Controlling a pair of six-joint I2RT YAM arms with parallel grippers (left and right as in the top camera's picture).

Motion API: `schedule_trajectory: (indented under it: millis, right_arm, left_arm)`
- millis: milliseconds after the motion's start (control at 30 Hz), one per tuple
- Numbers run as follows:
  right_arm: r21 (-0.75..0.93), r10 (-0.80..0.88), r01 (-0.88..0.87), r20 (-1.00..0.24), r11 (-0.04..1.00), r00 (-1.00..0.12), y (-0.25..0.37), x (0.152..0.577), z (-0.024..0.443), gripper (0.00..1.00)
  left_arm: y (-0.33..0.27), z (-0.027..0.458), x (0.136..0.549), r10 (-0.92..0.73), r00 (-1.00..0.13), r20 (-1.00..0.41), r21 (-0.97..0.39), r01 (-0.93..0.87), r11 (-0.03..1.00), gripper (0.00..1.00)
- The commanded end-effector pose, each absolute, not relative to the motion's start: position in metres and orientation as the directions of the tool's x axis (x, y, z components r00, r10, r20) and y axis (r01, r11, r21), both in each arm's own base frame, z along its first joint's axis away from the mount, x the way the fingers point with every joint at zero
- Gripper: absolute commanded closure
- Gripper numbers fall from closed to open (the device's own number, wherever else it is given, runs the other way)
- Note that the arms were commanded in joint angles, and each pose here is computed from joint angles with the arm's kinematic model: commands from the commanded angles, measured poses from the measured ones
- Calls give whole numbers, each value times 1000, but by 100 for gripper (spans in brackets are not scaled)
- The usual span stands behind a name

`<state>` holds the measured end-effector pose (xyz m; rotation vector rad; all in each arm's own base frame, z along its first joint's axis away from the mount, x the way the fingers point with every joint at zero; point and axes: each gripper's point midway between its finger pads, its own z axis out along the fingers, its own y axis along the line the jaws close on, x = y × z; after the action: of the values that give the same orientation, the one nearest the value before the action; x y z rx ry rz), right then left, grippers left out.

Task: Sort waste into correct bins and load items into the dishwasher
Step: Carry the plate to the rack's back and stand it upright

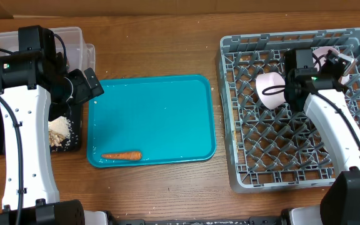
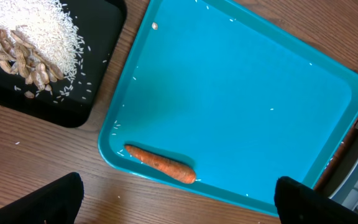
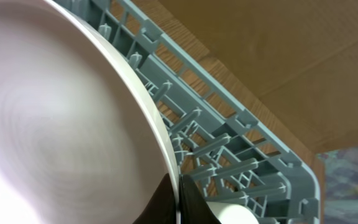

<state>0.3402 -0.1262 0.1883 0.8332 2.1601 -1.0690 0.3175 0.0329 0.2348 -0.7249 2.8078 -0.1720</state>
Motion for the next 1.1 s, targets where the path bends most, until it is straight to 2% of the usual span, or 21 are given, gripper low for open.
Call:
schedule_trajectory:
  millis: [0,100,167,233,267,300,367,500,600,767,933,1000,1033,1067]
  right_arm:
    - [-432,271,725,-725,536,-633,-108,349,184,96]
    - [-404,246,676,-717,617,-653,-77,359,181,96]
    - [-389,220,643,-718,660,-661,-57,364,182,90]
    - [-383,185,609,-723,694,-665,-36,368,183,38]
    - [-387,167,591,-721,708,-673,-28,369,183,21]
    - [-400,142,561,-710,724,-690,-18,367,182,9]
    - [-406,135,525,-682,748,-719,-9,363,177,0]
    - [-359,178,485,-629,798,-757,0,352,172,0]
    - [-307,199,483,-639,820,-743,3,346,183,0]
    - [-126,278,474,-670,871,-689,12,335,214,0]
    - [49,373,451,-646,891,-666,3,326,233,1]
    - [91,376,413,-619,906,-690,-1,325,233,10]
    - [118,395,411,-599,904,-697,-5,324,232,20]
    - [144,416,415,-580,899,-700,-11,323,230,34]
  left_arm:
    - [33,237,316,-482,-851,-208,-177,-452,875,0]
    - [33,237,316,-482,-851,-208,-177,-452,875,0]
    - [33,237,316,-482,-851,-208,-177,-452,875,0]
    - [33,237,316,-482,-851,-208,-176,-452,875,0]
    - [33,237,316,-482,-851,-207,-176,-452,874,0]
    - [33,237,316,-481,-852,-207,-176,-452,875,0]
    - [33,237,315,-482,-852,-204,-175,-452,875,0]
    - [32,237,313,-481,-854,-197,-173,-453,875,0]
    - [32,237,313,-481,-854,-196,-172,-453,875,0]
    - [30,235,308,-482,-859,-172,-173,-455,873,0]
    - [26,234,303,-481,-865,-144,-183,-454,872,0]
    - [23,234,300,-475,-870,-134,-179,-450,875,0]
    - [21,233,299,-469,-873,-130,-177,-445,878,0]
    - [19,233,299,-462,-878,-126,-177,-439,881,0]
